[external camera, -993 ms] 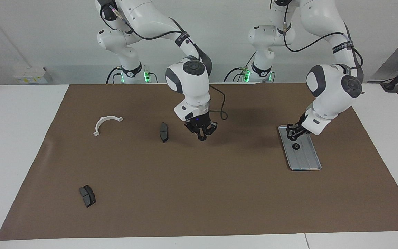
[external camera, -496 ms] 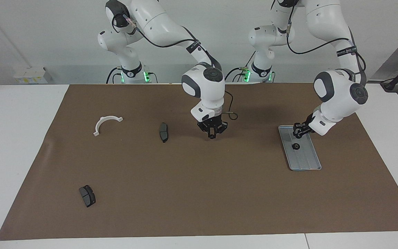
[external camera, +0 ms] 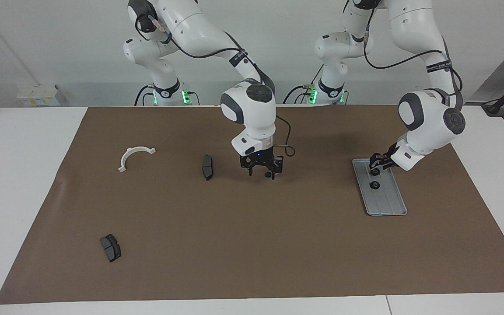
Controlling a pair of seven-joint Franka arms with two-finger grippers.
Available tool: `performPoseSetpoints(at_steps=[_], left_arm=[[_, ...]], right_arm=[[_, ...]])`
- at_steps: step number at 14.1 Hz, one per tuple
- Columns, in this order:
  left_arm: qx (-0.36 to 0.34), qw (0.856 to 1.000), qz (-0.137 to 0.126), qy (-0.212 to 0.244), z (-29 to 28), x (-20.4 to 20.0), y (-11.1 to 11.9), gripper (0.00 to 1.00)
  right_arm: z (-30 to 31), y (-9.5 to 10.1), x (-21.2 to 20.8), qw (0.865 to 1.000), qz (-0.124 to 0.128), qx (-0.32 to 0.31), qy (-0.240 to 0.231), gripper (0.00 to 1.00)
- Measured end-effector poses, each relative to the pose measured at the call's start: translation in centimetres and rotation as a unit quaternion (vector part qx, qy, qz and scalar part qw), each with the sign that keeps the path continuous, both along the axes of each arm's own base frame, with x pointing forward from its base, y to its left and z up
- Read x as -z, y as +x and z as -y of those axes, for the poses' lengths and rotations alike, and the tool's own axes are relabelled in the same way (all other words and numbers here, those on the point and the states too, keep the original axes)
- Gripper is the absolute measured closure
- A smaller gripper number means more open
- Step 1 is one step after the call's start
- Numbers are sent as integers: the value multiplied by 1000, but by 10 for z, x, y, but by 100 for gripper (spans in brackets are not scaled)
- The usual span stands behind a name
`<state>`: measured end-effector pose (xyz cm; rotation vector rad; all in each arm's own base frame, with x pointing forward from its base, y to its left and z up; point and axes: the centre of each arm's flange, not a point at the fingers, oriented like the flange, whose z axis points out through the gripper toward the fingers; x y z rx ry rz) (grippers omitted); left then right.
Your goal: Pick bearing gear from pile to tray
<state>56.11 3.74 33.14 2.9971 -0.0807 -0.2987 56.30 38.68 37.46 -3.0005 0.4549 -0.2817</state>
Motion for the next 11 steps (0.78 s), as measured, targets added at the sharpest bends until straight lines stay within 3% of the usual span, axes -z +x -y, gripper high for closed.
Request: performPoseSetpoints(at_steps=[2,5,9,11], left_arm=[[1,1000,3,0,1,-1,1,29],[14,1000,12,2,30,-7,7,28],[-32,999,15,28,158,-13,0,30],[-64,997,32,36,229,-18,-14,31]], right_arm=[[44,20,-38,1000,21,18,5,0],[116,36,-85,999,30,26,-11,0],[202,41,-140,999,31,-1,-25,0],[248,38,-166,998,29,-28,-42,0]])
